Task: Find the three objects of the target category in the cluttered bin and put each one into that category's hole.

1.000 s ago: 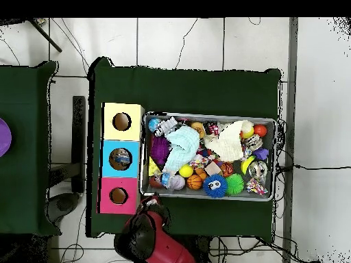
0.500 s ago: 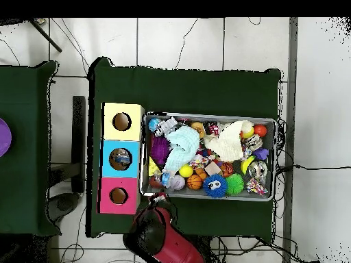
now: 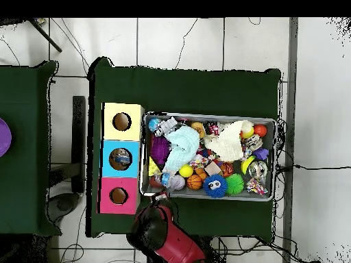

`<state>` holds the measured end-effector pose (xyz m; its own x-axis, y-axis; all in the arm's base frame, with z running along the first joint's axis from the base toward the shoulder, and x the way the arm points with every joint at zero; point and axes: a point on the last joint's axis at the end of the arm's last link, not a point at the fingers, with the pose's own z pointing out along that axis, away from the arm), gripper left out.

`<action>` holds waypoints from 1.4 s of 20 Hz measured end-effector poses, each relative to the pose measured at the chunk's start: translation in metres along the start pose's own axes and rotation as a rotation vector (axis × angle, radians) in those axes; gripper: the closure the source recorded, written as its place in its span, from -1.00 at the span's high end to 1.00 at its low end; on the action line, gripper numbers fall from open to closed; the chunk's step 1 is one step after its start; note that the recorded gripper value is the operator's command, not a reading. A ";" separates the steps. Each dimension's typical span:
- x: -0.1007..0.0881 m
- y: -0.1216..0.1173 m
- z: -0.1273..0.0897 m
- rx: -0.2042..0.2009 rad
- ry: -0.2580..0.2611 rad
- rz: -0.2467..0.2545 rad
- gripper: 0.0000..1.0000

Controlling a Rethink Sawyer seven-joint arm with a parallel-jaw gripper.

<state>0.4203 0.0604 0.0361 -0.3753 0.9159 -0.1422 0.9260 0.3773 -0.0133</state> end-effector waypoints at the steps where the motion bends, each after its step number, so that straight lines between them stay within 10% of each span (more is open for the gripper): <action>1: 0.001 0.002 0.005 0.003 0.006 -0.001 1.00; 28: 0.005 0.015 0.048 -0.002 0.076 -0.038 1.00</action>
<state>0.4347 0.0644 -0.0126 -0.4123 0.9087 -0.0662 0.9110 0.4122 -0.0152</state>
